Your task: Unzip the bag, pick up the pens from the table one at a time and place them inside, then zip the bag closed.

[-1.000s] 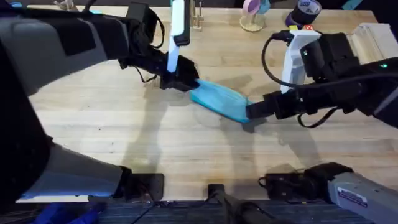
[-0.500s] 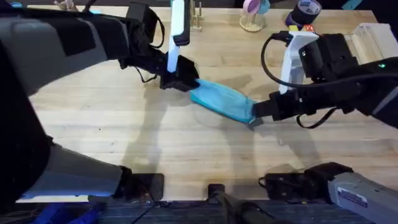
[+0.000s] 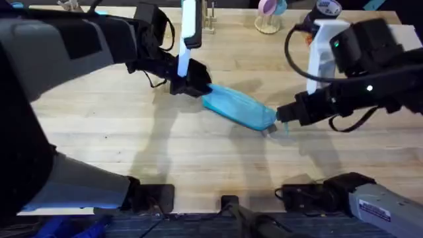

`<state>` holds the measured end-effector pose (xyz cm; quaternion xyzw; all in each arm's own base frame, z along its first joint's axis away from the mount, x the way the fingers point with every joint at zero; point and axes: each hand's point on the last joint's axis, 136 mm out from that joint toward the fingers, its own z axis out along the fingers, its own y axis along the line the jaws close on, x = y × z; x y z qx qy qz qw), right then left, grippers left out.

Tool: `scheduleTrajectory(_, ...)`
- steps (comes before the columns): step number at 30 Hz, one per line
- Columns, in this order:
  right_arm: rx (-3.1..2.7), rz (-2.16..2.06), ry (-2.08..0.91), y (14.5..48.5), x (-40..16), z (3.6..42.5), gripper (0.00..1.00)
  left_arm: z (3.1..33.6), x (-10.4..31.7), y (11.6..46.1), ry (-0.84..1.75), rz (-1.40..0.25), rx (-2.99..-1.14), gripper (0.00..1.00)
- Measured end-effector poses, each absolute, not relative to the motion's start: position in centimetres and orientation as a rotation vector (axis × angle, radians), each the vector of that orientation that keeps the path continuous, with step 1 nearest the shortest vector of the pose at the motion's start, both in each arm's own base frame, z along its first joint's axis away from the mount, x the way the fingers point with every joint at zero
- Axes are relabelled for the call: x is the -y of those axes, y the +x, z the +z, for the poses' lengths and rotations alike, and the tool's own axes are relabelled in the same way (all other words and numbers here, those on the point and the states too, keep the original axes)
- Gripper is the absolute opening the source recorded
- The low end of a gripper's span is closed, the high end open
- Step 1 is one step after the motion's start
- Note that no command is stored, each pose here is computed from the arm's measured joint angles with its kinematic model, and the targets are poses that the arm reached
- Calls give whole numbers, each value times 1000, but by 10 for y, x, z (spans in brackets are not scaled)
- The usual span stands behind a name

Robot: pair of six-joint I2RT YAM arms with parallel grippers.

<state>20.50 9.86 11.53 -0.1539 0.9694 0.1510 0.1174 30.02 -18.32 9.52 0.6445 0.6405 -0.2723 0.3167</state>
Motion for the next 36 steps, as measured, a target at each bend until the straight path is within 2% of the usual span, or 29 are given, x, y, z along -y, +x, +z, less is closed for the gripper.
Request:
scheduleTrajectory(10,-2770,415,-490,218,-102,133,31,95,183,300,1698,-714,-1688,43)
scheduleTrajectory(23,-2540,430,-676,247,-147,151,30,94,180,302,1695,-702,-1699,42)
scheduleTrajectory(36,-2456,437,-713,296,-197,122,31,90,170,308,1690,-653,-1735,42)
